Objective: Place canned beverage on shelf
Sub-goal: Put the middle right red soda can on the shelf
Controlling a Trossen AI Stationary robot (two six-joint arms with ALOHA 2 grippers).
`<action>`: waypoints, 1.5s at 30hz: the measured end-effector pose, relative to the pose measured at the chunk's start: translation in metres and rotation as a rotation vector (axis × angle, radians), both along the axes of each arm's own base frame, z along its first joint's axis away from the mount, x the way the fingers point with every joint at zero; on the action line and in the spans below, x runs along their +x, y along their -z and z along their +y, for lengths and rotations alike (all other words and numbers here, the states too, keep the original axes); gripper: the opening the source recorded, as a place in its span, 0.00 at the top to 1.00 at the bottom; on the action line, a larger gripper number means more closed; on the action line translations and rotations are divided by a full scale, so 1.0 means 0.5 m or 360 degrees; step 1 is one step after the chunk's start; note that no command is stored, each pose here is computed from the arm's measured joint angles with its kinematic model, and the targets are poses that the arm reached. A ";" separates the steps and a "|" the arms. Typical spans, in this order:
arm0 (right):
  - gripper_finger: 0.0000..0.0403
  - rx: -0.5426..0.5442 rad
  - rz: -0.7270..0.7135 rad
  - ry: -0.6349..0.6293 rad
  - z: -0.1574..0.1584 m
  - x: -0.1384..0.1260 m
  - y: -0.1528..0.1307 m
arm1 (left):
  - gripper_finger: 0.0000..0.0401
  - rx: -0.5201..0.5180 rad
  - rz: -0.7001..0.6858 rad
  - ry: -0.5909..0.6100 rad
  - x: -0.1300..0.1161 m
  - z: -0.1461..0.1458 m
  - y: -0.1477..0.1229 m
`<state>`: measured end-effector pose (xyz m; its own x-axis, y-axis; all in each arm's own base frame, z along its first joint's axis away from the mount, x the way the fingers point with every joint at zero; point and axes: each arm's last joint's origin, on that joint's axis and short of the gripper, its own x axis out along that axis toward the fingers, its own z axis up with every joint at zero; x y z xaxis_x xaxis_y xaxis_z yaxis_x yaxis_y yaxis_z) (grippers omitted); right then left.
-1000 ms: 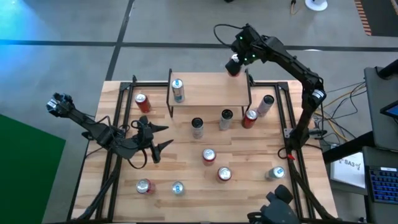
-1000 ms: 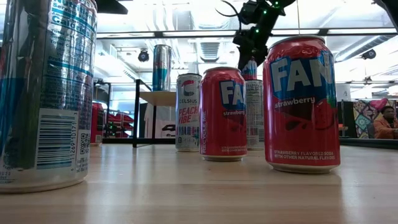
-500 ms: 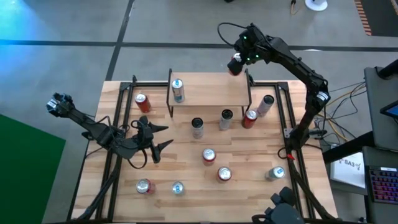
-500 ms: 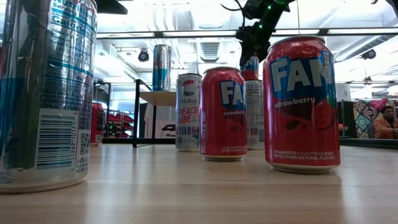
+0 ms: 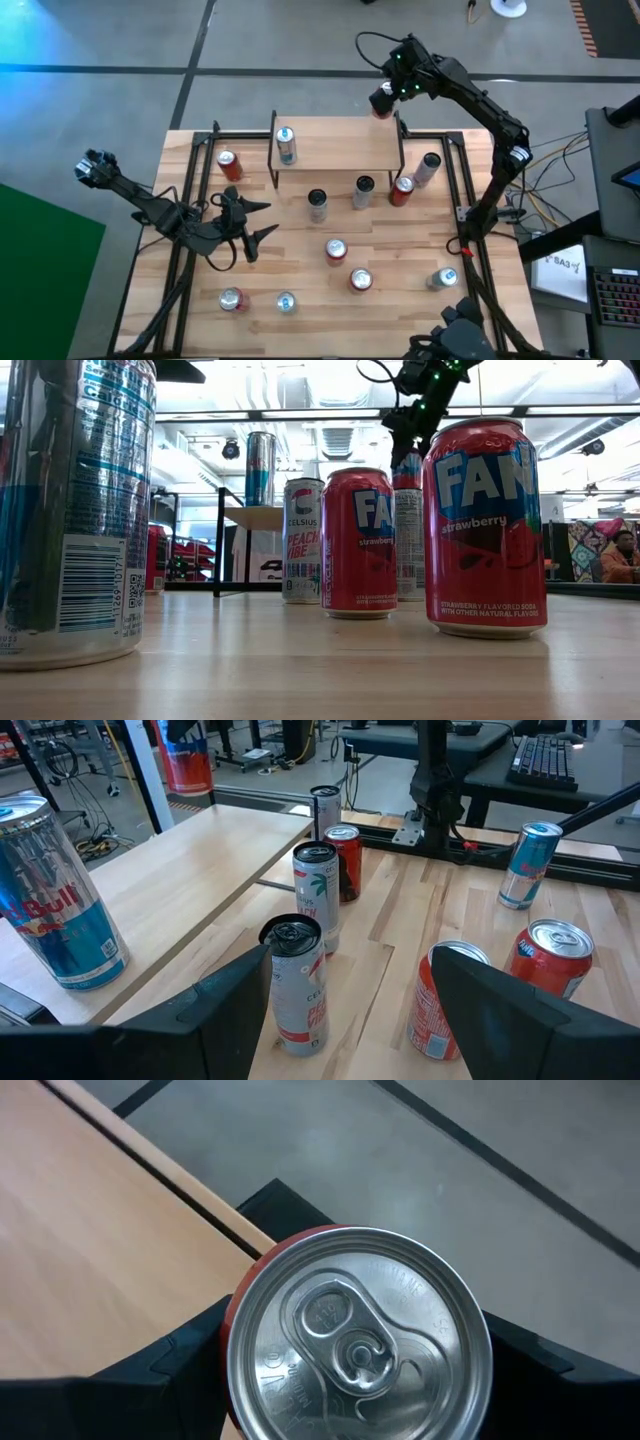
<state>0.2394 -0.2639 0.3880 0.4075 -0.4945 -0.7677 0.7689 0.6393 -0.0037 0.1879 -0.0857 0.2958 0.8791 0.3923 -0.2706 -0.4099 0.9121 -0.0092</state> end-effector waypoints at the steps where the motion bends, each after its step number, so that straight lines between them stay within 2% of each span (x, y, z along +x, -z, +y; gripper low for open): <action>1: 0.28 0.0001 -0.0005 0.0003 0.000 0.001 0.001 | 0.35 0.0000 0.0000 0.0000 0.000 0.000 0.000; 13: 0.28 0.0000 -0.0001 0.0069 -0.012 0.008 0.037 | 0.35 0.0000 -0.0001 0.0000 0.000 0.000 0.000; 45: 0.28 0.0064 0.0081 0.0062 -0.006 0.002 0.046 | 0.35 0.0009 -0.0021 -0.0038 0.000 0.001 -0.002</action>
